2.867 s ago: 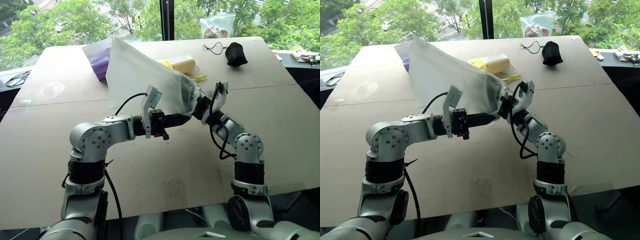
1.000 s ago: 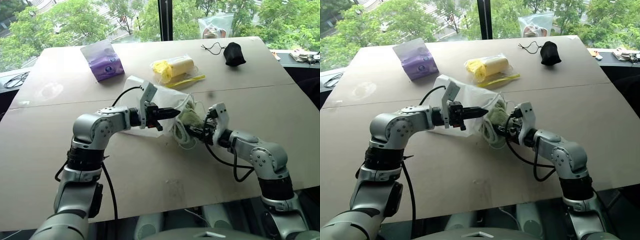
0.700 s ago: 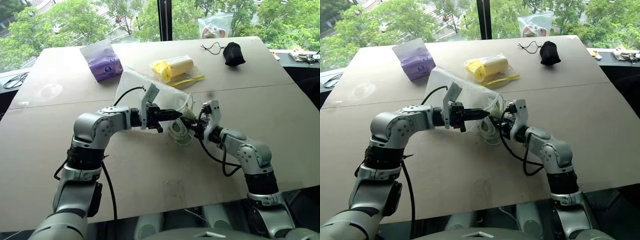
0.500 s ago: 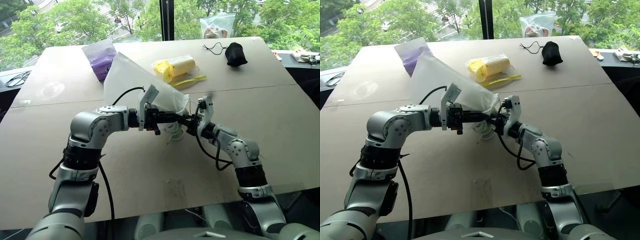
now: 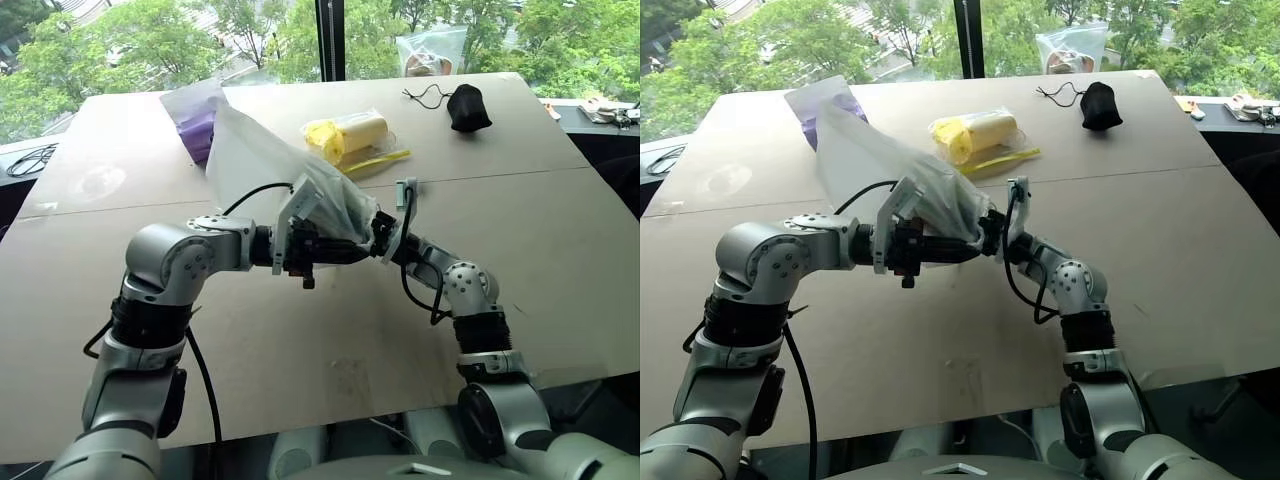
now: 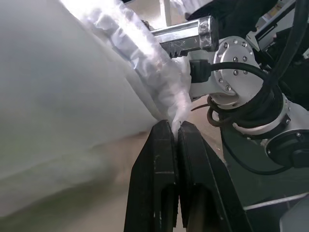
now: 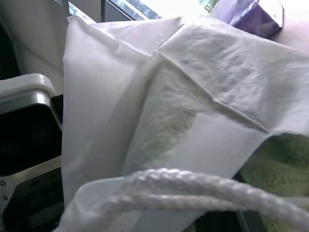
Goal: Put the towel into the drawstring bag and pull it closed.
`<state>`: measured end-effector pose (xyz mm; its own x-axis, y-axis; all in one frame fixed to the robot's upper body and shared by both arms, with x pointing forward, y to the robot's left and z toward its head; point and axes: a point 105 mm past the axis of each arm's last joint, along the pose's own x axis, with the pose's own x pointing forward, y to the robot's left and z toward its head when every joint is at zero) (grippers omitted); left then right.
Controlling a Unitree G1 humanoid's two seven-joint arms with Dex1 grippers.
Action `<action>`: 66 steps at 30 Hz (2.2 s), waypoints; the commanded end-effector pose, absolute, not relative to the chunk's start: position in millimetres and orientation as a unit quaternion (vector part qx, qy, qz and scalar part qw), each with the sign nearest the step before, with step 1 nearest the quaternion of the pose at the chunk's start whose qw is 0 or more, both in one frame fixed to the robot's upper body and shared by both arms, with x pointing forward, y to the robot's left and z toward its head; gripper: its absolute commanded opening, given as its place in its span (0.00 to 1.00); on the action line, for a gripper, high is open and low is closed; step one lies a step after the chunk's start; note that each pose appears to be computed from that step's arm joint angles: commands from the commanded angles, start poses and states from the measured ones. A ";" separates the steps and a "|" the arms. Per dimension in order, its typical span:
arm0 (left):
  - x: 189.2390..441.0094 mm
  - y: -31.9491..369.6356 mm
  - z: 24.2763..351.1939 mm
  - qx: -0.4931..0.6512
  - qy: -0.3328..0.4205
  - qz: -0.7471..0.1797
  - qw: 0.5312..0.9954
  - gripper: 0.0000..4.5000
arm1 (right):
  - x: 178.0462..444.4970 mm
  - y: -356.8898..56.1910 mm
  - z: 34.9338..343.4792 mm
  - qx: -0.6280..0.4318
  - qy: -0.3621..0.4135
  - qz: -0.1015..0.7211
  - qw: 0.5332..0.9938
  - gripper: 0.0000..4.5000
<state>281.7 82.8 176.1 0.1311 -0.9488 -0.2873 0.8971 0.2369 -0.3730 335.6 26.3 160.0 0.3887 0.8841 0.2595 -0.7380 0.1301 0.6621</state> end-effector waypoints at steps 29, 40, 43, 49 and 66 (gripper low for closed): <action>356.3 125.2 199.2 0.165 0.128 -0.579 0.788 0.00 | 292.9 -76.9 155.7 -0.012 0.050 0.414 0.909 0.98; 380.5 125.1 216.7 0.227 0.089 -0.569 0.786 0.00 | 359.0 -96.6 126.6 -0.105 0.098 0.313 0.939 0.98; 380.8 124.0 217.2 0.236 0.083 -0.567 0.785 0.00 | 370.8 -91.7 120.7 -0.102 0.108 0.320 0.936 0.89; 384.1 129.5 223.5 0.243 0.069 -0.547 0.798 0.00 | 370.8 -91.2 126.3 -0.113 0.090 0.335 0.931 0.36; 352.3 160.9 234.9 0.059 0.045 -0.493 0.867 0.68 | 336.6 -79.9 159.2 -0.032 0.049 0.373 0.926 0.00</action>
